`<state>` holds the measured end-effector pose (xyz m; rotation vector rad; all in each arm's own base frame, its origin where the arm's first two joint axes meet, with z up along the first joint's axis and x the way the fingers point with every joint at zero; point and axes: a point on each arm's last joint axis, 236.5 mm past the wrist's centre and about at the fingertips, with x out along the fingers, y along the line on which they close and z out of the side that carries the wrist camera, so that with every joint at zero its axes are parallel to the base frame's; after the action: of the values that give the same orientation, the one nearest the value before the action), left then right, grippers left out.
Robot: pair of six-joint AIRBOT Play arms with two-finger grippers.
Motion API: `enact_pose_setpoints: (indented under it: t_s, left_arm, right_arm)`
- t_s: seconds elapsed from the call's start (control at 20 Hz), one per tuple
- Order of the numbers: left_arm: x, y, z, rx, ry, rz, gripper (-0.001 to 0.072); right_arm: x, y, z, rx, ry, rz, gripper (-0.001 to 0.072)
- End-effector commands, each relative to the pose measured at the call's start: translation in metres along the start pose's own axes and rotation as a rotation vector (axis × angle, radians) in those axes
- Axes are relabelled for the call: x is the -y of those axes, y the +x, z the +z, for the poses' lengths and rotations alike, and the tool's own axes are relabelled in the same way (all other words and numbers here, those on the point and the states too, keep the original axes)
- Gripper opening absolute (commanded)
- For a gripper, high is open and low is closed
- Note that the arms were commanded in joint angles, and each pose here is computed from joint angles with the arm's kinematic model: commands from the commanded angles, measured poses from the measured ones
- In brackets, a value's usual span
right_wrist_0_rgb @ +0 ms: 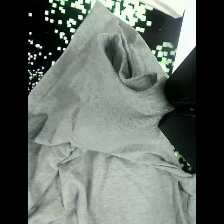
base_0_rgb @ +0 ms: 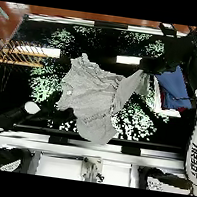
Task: Fold the shirts.
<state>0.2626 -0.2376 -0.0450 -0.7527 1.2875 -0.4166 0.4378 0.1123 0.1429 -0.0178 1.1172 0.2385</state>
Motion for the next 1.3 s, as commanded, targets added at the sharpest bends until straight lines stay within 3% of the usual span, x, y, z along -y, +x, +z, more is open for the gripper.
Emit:
enact_pose_setpoints:
  t_s: [0.0,0.1,0.2,0.35,0.5,0.65,0.85,1.05,1.25]
  left_arm:
    - [0.067,-0.060,0.059,0.150,0.403,-0.057,0.0028]
    - [0.133,-0.156,0.113,0.416,0.647,-0.048,0.0029]
    - [0.209,-0.300,0.146,0.804,0.780,-0.068,0.0029]
    - [0.290,-0.508,0.111,1.351,0.886,-0.079,0.0029]
    - [0.321,-0.589,0.056,1.565,0.923,-0.063,0.0029]
    - [0.326,-0.610,0.041,1.640,0.944,-0.007,0.0028]
    - [0.297,-0.601,0.089,1.595,0.899,0.146,0.0029]
    - [0.248,-0.540,0.178,1.345,0.798,0.203,0.0030]
    - [0.177,-0.448,0.259,1.030,0.676,0.239,0.0030]
  right_arm:
    - [0.003,-0.033,0.013,0.104,-0.074,-0.029,0.0069]
    - [0.015,-0.089,0.031,0.278,-0.111,-0.108,0.0069]
    - [0.016,-0.165,0.045,0.502,-0.160,-0.155,0.0069]
    - [-0.002,-0.288,0.045,0.864,-0.170,-0.132,0.0069]
    - [-0.025,-0.371,0.019,1.080,-0.150,-0.037,0.0069]
    - [-0.035,-0.385,-0.011,1.066,-0.113,0.040,0.0069]
    - [-0.027,-0.306,-0.043,0.704,-0.018,0.052,0.0069]
    - [-0.016,-0.186,-0.057,0.281,0.095,0.033,0.0069]
    - [0.003,-0.048,-0.054,0.047,0.155,-0.016,0.0069]
